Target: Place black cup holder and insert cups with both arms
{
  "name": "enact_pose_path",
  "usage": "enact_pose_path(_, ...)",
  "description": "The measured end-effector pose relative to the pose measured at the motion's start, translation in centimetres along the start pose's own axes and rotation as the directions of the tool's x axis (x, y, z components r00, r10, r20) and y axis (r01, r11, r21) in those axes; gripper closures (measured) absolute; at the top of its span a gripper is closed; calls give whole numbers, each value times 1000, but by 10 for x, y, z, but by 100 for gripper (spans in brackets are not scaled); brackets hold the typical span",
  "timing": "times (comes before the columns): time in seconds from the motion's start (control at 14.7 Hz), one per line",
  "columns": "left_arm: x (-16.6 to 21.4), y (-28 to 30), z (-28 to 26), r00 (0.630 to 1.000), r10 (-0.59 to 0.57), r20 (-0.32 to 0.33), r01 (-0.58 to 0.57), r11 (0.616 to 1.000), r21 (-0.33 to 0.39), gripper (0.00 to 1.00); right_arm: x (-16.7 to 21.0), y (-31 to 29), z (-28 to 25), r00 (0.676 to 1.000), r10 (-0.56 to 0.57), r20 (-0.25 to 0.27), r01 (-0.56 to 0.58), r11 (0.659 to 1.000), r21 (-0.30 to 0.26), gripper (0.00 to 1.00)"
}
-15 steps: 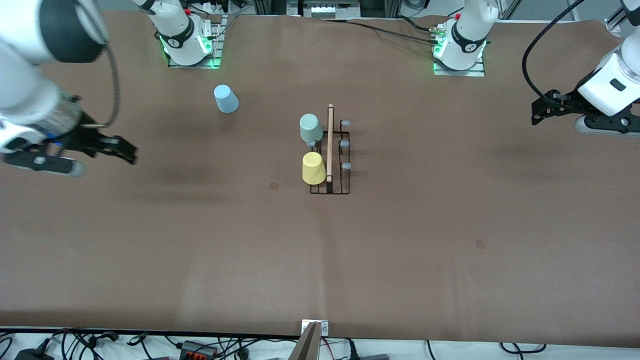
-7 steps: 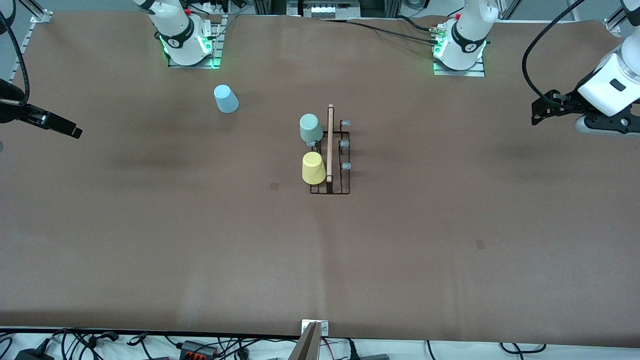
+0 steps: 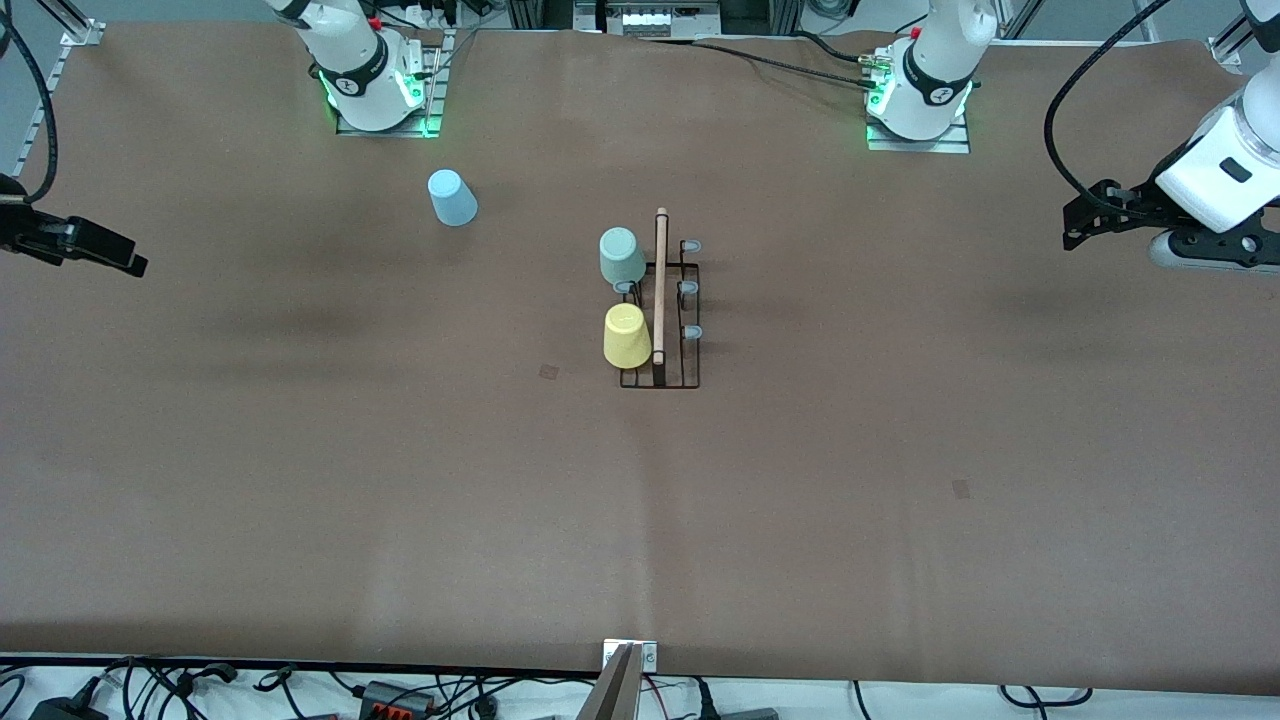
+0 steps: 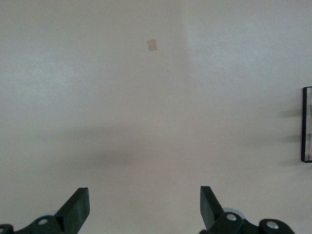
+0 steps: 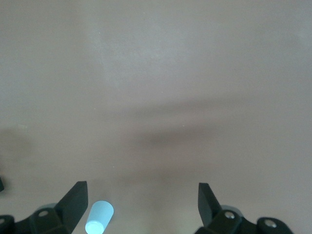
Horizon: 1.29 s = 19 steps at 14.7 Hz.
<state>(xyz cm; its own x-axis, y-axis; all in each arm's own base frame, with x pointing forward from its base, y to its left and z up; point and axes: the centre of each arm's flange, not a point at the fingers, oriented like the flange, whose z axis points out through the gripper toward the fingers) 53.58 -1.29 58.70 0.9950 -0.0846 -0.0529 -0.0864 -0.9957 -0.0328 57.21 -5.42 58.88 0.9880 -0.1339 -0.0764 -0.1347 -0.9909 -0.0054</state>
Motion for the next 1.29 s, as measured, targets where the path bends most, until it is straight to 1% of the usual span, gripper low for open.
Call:
enact_pose_path(0.41, 0, 0, 0, 1000, 0, 0, 0, 1000, 0, 0, -7, 3, 0, 1000, -7, 3, 7, 1000, -4, 0)
enact_pose_path(0.61, 0, 0, 0, 1000, 0, 0, 0, 1000, 0, 0, -7, -2, -4, 1000, 27, -6, -27, 1000, -3, 0)
enact_pose_path(0.88, 0, 0, 0, 1000, 0, 0, 0, 1000, 0, 0, -7, -8, -4, 1000, 27, -7, -28, 1000, -4, 0)
enact_pose_path(1.15, 0, 0, 0, 1000, 0, 0, 0, 1000, 0, 0, -7, -8, -5, 1000, -27, -13, 27, 1000, -4, 0)
enact_pose_path(1.29, 0, 0, 0, 1000, 0, 0, 0, 1000, 0, 0, -7, -8, -5, 999, -33, -13, 33, 999, -4, 0)
